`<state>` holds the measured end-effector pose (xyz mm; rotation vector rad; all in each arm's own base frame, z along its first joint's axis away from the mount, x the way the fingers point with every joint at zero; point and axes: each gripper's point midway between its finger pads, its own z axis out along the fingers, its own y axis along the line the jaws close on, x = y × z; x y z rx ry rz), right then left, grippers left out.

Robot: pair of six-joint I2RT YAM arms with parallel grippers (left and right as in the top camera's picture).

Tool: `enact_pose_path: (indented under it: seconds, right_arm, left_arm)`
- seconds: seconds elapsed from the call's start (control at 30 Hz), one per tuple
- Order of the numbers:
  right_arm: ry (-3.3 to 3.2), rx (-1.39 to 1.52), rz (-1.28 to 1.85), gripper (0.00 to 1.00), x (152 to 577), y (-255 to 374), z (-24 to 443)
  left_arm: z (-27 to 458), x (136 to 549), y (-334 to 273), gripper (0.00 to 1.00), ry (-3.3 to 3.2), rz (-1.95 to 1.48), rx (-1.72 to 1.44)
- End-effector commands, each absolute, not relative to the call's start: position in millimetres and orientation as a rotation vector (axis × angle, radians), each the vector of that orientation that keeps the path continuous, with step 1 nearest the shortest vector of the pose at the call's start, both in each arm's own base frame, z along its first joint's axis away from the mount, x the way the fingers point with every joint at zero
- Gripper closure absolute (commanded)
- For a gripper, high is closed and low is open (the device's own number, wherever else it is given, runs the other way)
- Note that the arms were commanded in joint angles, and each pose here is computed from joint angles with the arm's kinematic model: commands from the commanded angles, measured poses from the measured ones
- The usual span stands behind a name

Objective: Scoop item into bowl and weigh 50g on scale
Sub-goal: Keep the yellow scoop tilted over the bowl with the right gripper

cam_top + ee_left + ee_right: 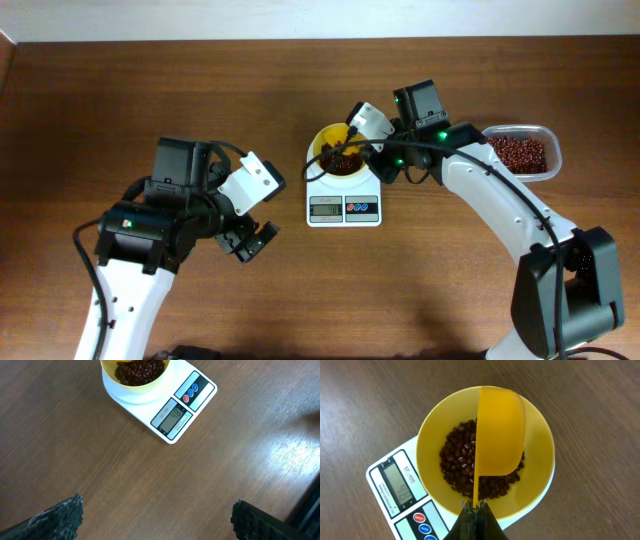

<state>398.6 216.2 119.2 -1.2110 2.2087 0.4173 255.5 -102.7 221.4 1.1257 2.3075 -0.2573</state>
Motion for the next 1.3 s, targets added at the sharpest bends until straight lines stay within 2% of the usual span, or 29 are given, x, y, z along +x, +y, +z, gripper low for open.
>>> enact_pose_path:
  seconds: [0.0,1.27]
  right_arm:
    - [2.132,-1.203,0.362,0.96,403.2,217.9,147.8]
    - [2.163,-1.204,0.368,0.96,401.4,214.2,140.3]
  left_arm:
    - [226.8,258.6,-101.0,0.01,2.288,-0.242,1.134]
    - [226.9,258.5,-101.1,0.01,2.288,-0.242,1.135]
